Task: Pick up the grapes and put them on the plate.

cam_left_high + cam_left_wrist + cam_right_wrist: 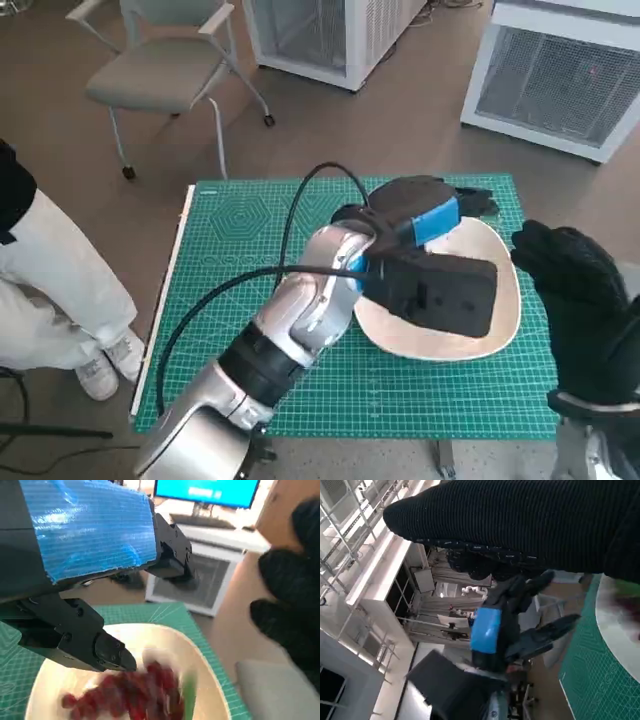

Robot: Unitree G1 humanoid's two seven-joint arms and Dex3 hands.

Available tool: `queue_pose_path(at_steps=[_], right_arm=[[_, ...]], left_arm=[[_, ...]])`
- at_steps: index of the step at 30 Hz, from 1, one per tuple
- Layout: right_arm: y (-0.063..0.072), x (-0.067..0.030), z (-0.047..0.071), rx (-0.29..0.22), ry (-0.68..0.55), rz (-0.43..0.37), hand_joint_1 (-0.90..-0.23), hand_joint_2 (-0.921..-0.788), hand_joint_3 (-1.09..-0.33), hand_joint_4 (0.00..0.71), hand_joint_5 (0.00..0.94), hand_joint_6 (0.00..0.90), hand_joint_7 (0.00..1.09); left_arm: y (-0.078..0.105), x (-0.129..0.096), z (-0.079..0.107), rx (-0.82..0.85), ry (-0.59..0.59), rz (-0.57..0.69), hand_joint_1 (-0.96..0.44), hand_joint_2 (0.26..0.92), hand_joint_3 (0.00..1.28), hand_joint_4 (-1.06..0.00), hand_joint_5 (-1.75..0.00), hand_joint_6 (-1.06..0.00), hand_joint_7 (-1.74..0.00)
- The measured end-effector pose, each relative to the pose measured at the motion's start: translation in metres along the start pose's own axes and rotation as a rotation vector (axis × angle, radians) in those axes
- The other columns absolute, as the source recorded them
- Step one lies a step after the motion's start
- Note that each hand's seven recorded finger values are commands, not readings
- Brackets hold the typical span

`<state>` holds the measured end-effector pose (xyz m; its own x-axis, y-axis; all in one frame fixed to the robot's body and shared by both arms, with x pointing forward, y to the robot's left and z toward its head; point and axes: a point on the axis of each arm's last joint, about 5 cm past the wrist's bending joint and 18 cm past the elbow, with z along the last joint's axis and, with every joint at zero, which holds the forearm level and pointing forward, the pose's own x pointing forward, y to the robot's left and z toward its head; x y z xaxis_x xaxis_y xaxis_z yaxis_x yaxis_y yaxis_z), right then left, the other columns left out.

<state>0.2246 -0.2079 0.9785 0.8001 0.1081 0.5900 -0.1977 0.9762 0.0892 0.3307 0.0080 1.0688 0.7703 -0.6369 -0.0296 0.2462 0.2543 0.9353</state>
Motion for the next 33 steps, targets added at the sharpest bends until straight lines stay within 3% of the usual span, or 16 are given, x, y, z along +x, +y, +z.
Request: queue_pose_path(at_steps=[15, 23, 28, 33], right_arm=[[0.000, 0.0001, 0.000, 0.004, -0.002, 0.003, -0.386, -0.921, -0.633, 0.420, 0.707, 0.193, 0.97], [0.000, 0.0001, 0.000, 0.005, -0.002, 0.008, -0.386, -0.921, -0.634, 0.419, 0.709, 0.190, 0.97], [0.000, 0.0001, 0.000, 0.006, -0.003, 0.010, -0.386, -0.921, -0.634, 0.418, 0.710, 0.189, 0.98], [0.000, 0.0002, 0.000, 0.009, -0.003, 0.010, -0.386, -0.921, -0.635, 0.417, 0.712, 0.187, 0.98]], left_arm=[[-0.009, 0.004, -0.014, -0.026, 0.023, -0.074, -0.29, 0.791, 0.01, -0.07, 0.00, -0.25, 0.00], [-0.004, 0.000, -0.020, -0.062, 0.010, -0.039, -0.34, 0.818, 0.02, -0.08, -0.01, -0.25, 0.00], [0.001, -0.015, -0.037, -0.197, -0.043, 0.053, -0.37, 0.838, 0.02, -0.10, -0.01, -0.23, 0.00], [-0.001, -0.034, -0.064, -0.420, -0.119, 0.160, -0.46, 0.858, 0.02, -0.08, 0.00, -0.13, 0.00]])
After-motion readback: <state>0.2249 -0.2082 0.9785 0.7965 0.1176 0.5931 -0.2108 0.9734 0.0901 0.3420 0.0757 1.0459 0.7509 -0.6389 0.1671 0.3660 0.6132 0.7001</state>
